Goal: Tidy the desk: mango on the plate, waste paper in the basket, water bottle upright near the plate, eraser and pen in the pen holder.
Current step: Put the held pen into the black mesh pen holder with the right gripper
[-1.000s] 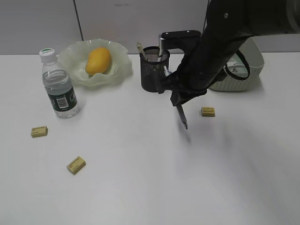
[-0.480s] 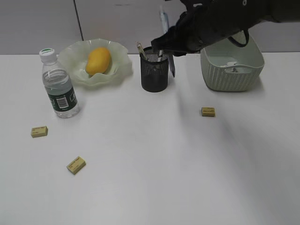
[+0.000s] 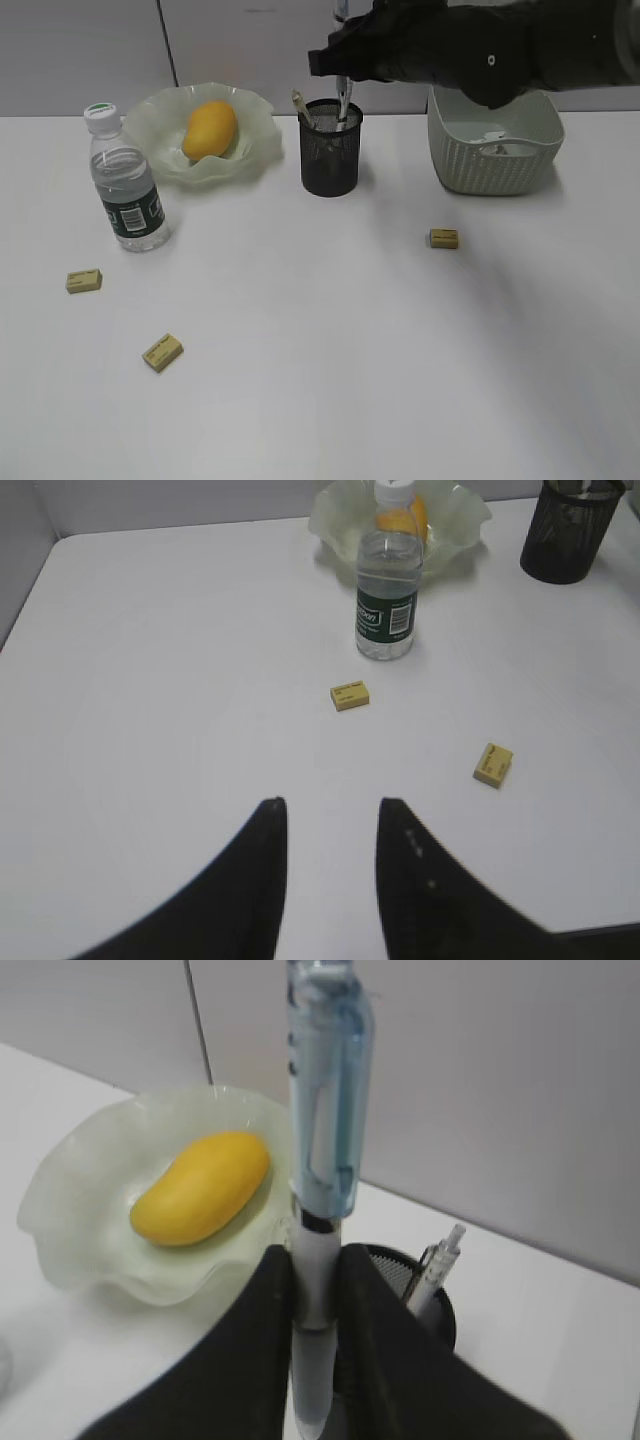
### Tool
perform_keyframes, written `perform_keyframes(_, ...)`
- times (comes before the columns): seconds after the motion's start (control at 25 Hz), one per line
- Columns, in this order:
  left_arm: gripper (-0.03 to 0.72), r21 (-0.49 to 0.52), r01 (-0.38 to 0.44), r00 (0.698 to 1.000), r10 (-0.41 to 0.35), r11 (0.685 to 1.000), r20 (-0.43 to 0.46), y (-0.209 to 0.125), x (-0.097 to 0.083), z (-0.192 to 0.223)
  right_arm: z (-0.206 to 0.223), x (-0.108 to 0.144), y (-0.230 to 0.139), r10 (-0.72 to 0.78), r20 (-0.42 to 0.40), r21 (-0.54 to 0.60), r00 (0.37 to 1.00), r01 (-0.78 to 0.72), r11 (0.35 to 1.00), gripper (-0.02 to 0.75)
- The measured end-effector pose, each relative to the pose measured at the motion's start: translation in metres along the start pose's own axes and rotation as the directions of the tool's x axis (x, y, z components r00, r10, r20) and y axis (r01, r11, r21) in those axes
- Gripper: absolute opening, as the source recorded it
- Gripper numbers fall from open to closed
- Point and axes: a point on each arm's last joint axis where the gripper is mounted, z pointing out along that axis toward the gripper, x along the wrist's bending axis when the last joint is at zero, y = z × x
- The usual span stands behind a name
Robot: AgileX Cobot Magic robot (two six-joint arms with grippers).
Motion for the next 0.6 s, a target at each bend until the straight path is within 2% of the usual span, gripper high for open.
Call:
perform_keyframes(0.24,0.238,0.0,-0.001,1.0,0.001,1.0,-0.001,0.0,0.0,0.0,0.016,-0.016,-0.011,0.011,0.029,-0.091,1.0,-0.009,0.996,0.112)
perform_keyframes(0.6,0.238,0.0,-0.001,1.0,0.001,1.0,-0.002,0.0,0.0,0.0,0.056,-0.022,-0.015,0.022,0.039,-0.125,0.999,-0.017,0.992,0.111)
